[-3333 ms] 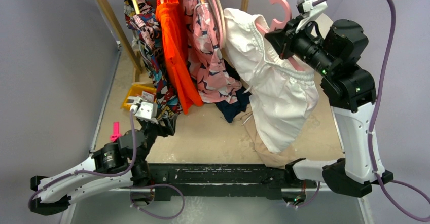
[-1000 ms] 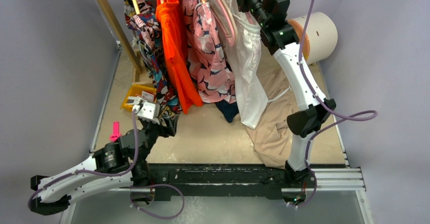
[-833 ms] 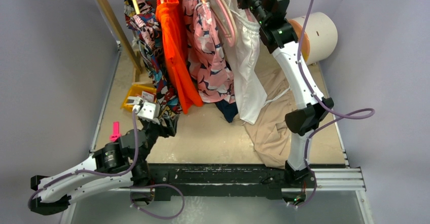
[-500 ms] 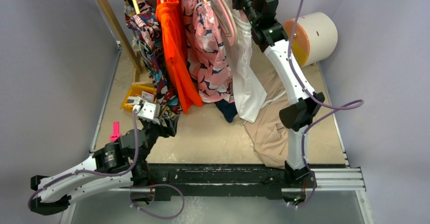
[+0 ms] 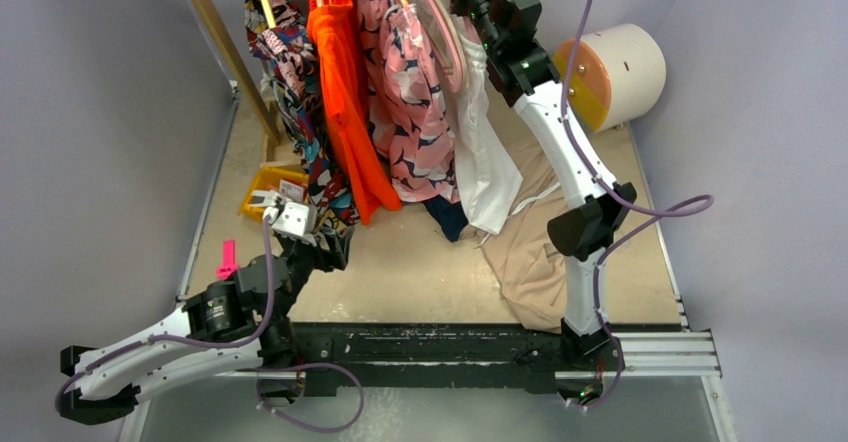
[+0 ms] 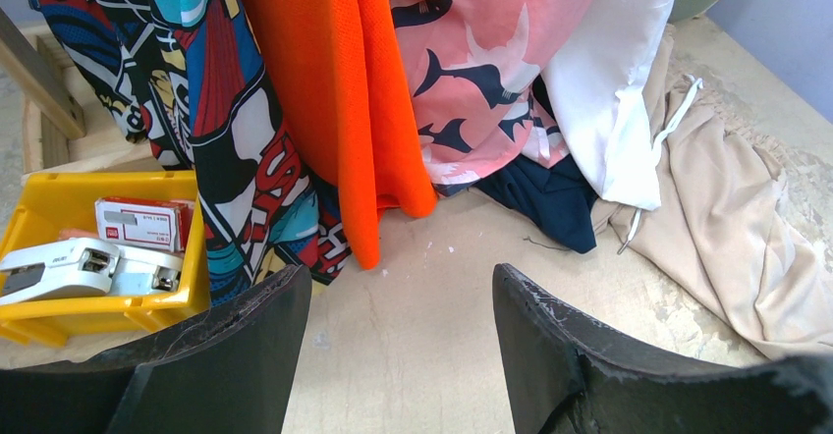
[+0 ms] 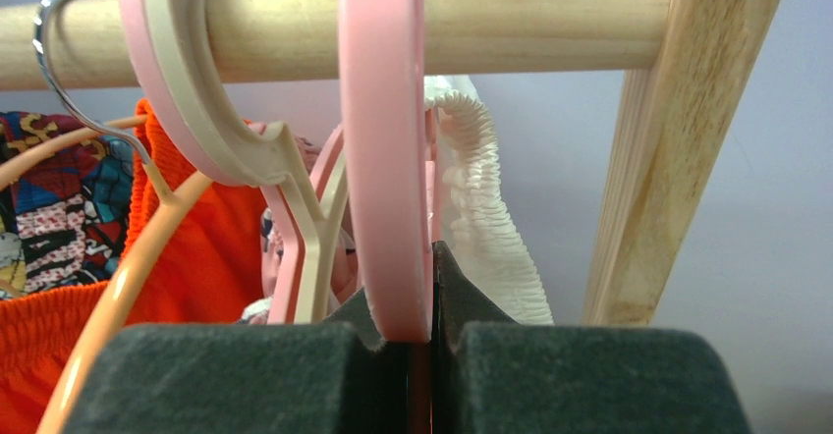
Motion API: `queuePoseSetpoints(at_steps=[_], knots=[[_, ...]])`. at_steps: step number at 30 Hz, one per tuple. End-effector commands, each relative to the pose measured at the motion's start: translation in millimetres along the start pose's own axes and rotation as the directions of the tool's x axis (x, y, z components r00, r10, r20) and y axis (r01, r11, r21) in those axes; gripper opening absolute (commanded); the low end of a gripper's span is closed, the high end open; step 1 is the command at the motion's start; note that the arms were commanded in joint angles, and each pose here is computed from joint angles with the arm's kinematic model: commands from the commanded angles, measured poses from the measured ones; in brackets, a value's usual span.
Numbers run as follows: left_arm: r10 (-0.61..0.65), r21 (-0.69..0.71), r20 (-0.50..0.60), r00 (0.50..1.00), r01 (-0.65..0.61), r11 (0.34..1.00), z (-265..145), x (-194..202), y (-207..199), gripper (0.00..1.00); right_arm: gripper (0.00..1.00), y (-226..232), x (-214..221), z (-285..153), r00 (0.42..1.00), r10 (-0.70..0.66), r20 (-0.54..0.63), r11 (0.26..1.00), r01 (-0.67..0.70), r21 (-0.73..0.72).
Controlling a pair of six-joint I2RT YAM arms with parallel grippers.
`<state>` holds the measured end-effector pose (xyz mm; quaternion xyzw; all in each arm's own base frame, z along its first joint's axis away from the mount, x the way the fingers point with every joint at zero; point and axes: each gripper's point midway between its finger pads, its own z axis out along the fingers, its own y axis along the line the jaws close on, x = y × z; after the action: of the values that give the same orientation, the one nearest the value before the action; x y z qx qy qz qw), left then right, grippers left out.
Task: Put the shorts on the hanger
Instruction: Place the hanger at the clothesline.
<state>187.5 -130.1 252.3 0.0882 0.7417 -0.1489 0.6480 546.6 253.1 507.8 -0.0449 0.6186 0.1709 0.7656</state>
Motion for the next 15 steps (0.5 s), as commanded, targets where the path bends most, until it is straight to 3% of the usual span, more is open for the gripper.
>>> queuePoseSetpoints(at_steps=[1, 15], knots=[[-0.03, 0.016, 0.037, 0.999, 0.03, 0.999, -1.9, -17.1, -2.3, 0.67, 0.0, -2.7, -88.4, -7.4, 0.96, 0.074, 0.268, 0.996, -0.083, 0.022], [-0.026, 0.017, 0.036, 0.999, 0.025, 1.0, -1.4, -17.0, -2.7, 0.67, 0.0, -12.4, -75.6, 6.7, 0.949, 0.116, 0.292, 0.986, -0.146, 0.082]])
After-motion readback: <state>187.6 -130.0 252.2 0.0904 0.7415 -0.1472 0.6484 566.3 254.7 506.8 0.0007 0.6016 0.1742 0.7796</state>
